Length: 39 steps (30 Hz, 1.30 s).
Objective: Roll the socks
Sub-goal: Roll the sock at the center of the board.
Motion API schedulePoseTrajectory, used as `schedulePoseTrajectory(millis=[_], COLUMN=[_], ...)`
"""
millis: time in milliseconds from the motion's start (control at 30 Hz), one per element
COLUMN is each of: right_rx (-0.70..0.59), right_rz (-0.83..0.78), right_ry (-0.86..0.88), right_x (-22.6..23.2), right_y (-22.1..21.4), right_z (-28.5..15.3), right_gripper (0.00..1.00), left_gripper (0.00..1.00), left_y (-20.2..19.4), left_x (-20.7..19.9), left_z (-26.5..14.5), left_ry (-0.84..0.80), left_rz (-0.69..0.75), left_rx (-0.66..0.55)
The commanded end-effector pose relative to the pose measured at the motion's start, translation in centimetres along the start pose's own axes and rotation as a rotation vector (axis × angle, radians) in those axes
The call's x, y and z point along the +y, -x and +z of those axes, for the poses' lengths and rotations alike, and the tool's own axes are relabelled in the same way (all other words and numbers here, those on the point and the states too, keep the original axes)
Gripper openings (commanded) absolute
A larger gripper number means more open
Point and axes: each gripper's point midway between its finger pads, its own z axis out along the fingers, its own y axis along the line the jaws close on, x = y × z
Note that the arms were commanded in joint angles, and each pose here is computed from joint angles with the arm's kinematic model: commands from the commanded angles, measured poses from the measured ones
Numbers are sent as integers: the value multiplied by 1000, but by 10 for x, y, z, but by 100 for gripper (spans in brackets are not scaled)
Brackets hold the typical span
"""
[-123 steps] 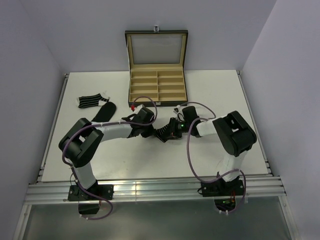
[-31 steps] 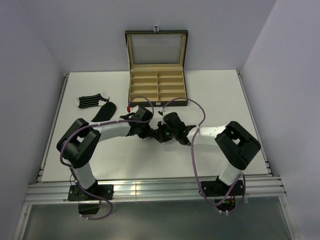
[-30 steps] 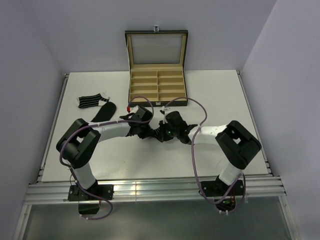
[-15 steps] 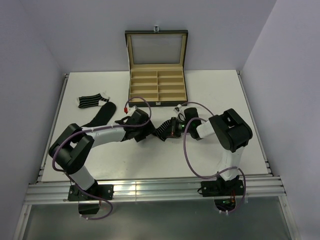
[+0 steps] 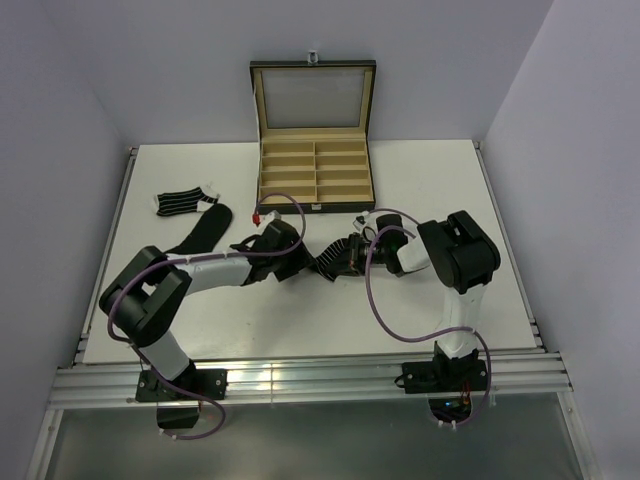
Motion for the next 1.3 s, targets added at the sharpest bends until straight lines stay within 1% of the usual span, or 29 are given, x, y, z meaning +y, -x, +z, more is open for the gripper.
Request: schedulePoseTrajectory(millis=[0,100,200,233,333,667,900,1067,1267], right_rx=[-25,-26,-29,-27,-28,-28,-24,-29,-30], right_rz=[85,89,89,88,89,88,98,93,86], right_ry=[-125,-128,-129,-129,-131,-140,-148,-147,-161], right_x=[-38,-38,-37,-37,-38,-39,-42,-39,-38], right_y=[0,1,2,2,2,2,1,3,5], right_z=[-3,-3,-3,-3,-3,-3,-3,-4,-5], right_gripper=[0,0,0,0,0,0,0,0,0], left_gripper=[65,68,66,62,58,57,56,50,38], left_y=[0,6,7,6,5,3,0,-2,-8], left_x=[-8,-11,-11,-9,-10,-17,-14,-9,5], left_z=[-4,-14,-18,-16,-11,5,14,20,29], left_ry=[-68,-119,-138,-131,-128,-134,-110,-66,30], left_rz=[22,30,40,44,46,54,55,55,62], left_rx=[-21,-65,-76,-74,-65,-45,-29,-16,24])
